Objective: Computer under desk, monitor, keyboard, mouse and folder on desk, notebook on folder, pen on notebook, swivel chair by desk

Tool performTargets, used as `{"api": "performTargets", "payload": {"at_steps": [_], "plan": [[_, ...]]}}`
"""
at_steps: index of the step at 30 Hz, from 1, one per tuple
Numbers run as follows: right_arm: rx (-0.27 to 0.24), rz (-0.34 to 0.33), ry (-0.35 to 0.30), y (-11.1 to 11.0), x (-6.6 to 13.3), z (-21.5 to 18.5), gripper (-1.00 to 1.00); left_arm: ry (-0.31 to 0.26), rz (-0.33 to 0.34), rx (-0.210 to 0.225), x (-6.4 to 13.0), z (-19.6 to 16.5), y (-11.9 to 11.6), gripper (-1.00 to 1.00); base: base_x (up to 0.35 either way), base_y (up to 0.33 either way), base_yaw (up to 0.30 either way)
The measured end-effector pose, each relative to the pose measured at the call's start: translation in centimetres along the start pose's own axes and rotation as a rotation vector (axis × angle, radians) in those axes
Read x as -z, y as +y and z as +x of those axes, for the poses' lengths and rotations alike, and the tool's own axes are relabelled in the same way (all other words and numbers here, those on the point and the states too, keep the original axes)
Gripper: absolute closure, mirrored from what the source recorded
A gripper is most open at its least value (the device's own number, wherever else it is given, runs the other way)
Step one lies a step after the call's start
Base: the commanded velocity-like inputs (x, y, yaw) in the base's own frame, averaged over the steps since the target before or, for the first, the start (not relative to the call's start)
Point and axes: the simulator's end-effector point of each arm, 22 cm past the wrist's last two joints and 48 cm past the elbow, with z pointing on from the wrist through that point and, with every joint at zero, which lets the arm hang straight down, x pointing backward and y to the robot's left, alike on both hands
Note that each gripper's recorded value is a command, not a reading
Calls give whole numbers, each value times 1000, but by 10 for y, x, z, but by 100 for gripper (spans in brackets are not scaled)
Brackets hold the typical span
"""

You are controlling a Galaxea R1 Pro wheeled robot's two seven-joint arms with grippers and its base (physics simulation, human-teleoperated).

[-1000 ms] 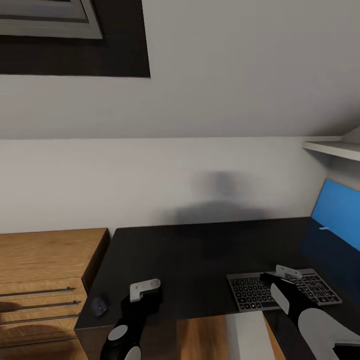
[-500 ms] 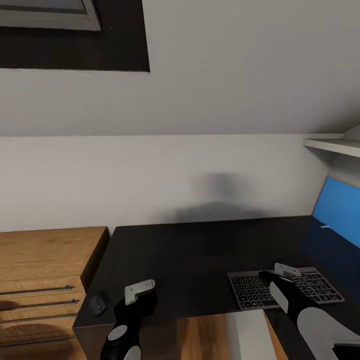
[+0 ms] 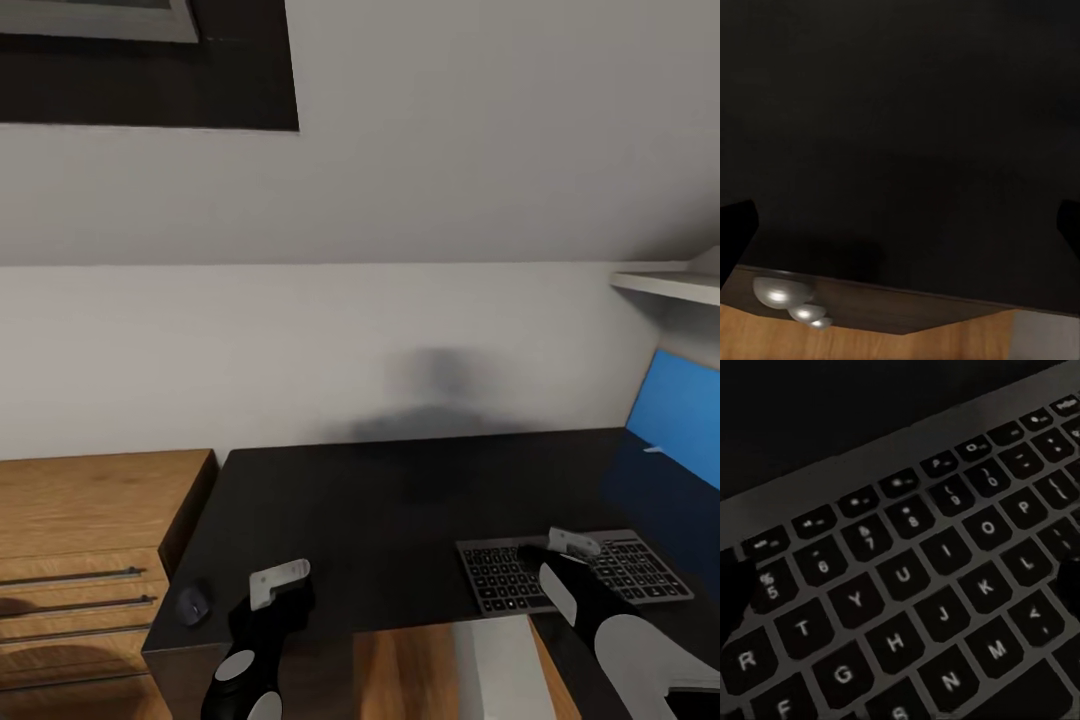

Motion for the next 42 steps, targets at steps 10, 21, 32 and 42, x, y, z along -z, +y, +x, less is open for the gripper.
{"api": "performTargets", "payload": {"at_steps": [10,21,32,42], "plan": [[4,0,17,1,-10,13,-100,1,0,0,-9,11,2,-100,0,0,0],[7,-2,-1,4,-20,16,-100,0,0,0,-18,24,4,-100,0,0,0],[7,-4,-8,5,-22,15,-100,32,20,31,-20,33,0,-100,0,0,0],[10,-4,-9,5,-22,15,-100,42,20,28,-21,36,2,-100,-1,0,0]]}}
